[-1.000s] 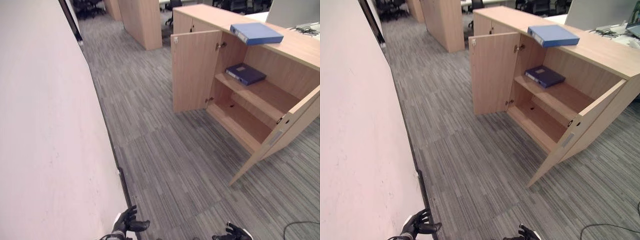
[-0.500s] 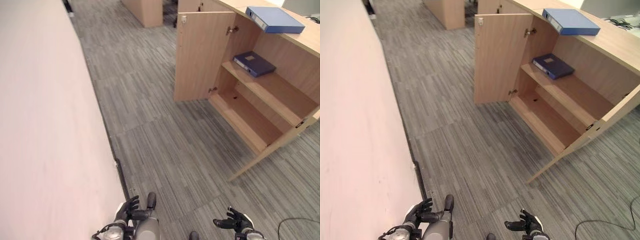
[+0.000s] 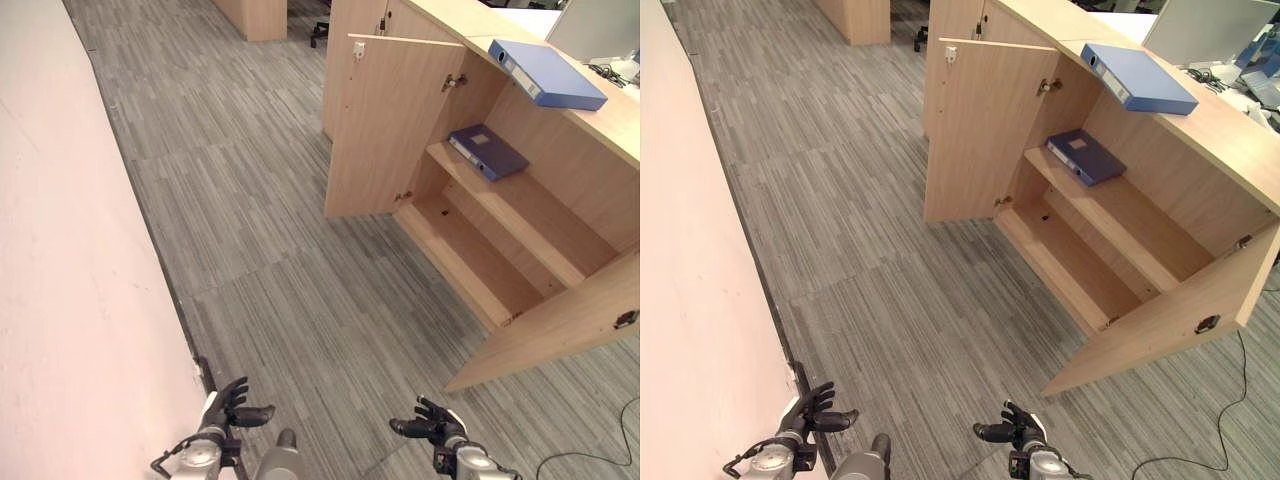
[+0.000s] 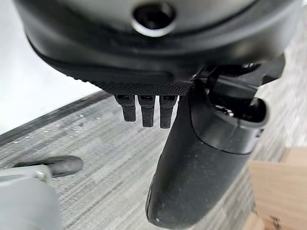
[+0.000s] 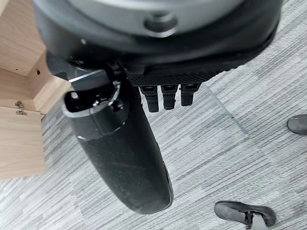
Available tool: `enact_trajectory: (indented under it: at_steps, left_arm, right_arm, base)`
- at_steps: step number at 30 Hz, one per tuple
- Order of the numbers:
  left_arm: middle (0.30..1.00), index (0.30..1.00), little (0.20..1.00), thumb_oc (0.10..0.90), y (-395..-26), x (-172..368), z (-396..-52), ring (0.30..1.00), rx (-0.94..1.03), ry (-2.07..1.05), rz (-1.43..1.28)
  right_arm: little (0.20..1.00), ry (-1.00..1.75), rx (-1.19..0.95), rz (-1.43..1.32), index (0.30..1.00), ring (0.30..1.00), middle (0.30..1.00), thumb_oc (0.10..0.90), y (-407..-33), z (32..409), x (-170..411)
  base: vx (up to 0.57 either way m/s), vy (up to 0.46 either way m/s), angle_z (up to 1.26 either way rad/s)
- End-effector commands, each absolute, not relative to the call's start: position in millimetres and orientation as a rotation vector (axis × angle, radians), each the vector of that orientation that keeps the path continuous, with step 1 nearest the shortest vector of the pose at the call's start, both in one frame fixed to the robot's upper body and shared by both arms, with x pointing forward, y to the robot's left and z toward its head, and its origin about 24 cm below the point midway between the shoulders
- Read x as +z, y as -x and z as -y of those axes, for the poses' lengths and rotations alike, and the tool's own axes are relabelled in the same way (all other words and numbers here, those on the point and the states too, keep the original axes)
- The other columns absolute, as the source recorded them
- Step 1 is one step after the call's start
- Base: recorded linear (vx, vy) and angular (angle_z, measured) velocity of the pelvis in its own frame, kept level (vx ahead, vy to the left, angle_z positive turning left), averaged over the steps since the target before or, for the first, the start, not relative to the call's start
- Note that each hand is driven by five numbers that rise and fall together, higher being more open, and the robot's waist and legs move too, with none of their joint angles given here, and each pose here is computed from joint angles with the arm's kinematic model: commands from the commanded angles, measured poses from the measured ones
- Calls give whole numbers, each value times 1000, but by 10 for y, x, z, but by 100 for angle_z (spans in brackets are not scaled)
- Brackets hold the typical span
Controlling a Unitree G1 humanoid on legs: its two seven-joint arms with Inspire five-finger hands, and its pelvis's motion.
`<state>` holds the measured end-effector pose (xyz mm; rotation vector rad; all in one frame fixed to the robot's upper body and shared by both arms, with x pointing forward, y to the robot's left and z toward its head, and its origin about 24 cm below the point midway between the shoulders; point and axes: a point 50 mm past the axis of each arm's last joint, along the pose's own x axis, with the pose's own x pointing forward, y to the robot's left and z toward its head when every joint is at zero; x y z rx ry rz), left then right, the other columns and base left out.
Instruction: Put the empty folder in the office cabinet
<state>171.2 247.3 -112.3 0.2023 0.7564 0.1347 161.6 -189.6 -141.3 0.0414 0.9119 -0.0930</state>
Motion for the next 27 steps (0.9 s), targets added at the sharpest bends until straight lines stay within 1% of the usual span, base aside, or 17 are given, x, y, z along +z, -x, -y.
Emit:
enact_trajectory:
  at_steps: [1,5,9,14,16,19,23,27]
  left_arm:
    - [900,900,900,800,-1861,-947,-2524,900,73,-296,-639]
    - [900,900,900,800,-1869,-958,-2463,900,64,-280,-636]
    - [900,900,900,800,-1797,-984,-2429,900,23,-289,-651]
    - [900,900,900,800,-1724,-1020,-2442,900,-2,-328,-673]
    - [900,900,900,800,-1651,-1035,-2513,900,25,-330,-691]
    - [900,900,900,800,-1579,-1078,-2525,900,42,-313,-716]
    - [900,900,900,800,-1575,-1164,-2329,900,14,-266,-733]
    - [900,900,900,800,-1732,-1108,-2195,900,-19,-237,-683]
  right_arm:
    - [900,11,-112,-802,900,900,900,800,-1782,2116,-1257]
    - [900,-1,-120,-794,900,900,900,800,-1796,2098,-1251]
    - [900,0,-170,-822,900,900,900,800,-1685,2187,-1288]
    - [900,-22,-235,-880,900,900,900,800,-1504,2303,-1355]
    - [900,-27,-279,-909,900,900,900,800,-1379,2413,-1376]
    - [900,-17,-296,-912,900,900,900,800,-1336,2479,-1368]
    - [900,12,-302,-913,900,900,900,800,-1269,2594,-1351]
    - [900,29,-312,-893,900,900,900,800,-1327,2682,-1306]
  base:
    - [113,183,-6]
    - [267,258,-21]
    - [420,-10,-9]
    - [337,-150,14]
    - [643,-297,31]
    - [563,-206,-37]
    - [562,-266,25]
    - [243,-277,-52]
